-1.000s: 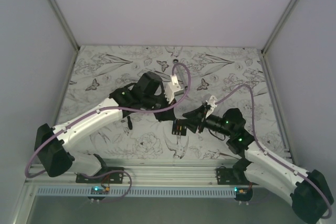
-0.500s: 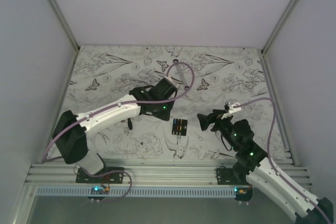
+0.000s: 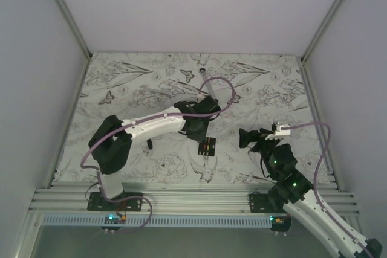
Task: Snap on the fuse box
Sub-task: Install the fuse at the fuse box base.
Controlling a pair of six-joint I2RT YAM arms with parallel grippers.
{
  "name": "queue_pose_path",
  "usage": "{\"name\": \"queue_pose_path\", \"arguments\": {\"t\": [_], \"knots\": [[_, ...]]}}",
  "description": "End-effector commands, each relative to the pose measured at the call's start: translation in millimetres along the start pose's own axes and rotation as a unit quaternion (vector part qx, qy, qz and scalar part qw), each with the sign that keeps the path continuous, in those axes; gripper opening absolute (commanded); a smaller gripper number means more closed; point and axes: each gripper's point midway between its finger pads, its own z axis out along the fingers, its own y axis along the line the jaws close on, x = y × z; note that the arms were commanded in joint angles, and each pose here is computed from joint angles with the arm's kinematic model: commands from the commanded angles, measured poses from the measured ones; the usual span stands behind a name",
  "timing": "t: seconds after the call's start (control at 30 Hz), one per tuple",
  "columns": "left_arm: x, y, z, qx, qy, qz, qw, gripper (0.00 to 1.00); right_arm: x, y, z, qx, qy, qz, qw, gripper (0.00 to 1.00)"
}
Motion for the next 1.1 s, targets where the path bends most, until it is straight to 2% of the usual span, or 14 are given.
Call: {"name": "queue_pose_path", "arguments": {"t": [0.0,0.23,1.07], "knots": [[4,-1,10,-0.026,0.016,-0.015,0.999,0.0,2,-15,0,0.043,-0.002,0.009,0.999,1.0],[14,-1,24,-0.035,0.037,-0.025,0.998,0.0,3,-17,0,0.047,-0.003,0.01,0.999,1.0],[31,5,37,-0.074,0.059,-0.048,0.994,0.0,6,-16,1,0.043,0.002,0.012,0.999,1.0]]}}
